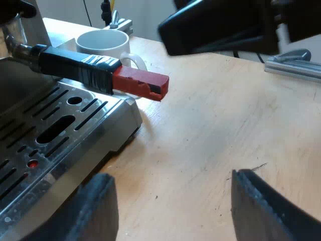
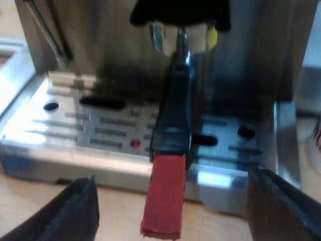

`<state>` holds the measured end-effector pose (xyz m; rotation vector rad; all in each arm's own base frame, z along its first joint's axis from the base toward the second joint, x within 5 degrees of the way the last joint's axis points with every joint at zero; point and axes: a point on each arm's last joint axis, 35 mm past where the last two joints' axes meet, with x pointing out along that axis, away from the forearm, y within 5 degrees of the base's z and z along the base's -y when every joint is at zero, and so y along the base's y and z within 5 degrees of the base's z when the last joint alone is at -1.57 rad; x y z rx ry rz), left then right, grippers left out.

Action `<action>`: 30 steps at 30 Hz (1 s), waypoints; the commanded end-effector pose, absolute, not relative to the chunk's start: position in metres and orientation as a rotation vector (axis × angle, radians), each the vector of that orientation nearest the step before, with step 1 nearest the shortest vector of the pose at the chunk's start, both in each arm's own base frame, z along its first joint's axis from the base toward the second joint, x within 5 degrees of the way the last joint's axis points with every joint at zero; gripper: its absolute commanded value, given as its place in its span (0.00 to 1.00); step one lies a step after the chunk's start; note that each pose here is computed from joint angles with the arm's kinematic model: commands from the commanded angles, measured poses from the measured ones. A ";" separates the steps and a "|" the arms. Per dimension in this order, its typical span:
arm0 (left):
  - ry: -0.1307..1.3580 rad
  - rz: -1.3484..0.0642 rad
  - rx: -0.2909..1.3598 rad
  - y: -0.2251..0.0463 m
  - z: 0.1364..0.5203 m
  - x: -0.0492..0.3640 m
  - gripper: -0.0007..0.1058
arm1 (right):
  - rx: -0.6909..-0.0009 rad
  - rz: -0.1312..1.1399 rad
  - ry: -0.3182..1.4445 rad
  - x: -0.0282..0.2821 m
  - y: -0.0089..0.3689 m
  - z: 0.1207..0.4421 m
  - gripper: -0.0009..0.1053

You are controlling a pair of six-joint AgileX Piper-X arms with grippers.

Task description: Grind coffee beans and then tamp

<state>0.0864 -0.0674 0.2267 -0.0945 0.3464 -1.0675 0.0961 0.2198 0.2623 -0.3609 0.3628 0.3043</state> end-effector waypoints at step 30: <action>0.313 -1.088 -0.101 -0.068 0.231 0.086 0.50 | -0.294 0.347 0.614 0.164 0.235 0.217 0.60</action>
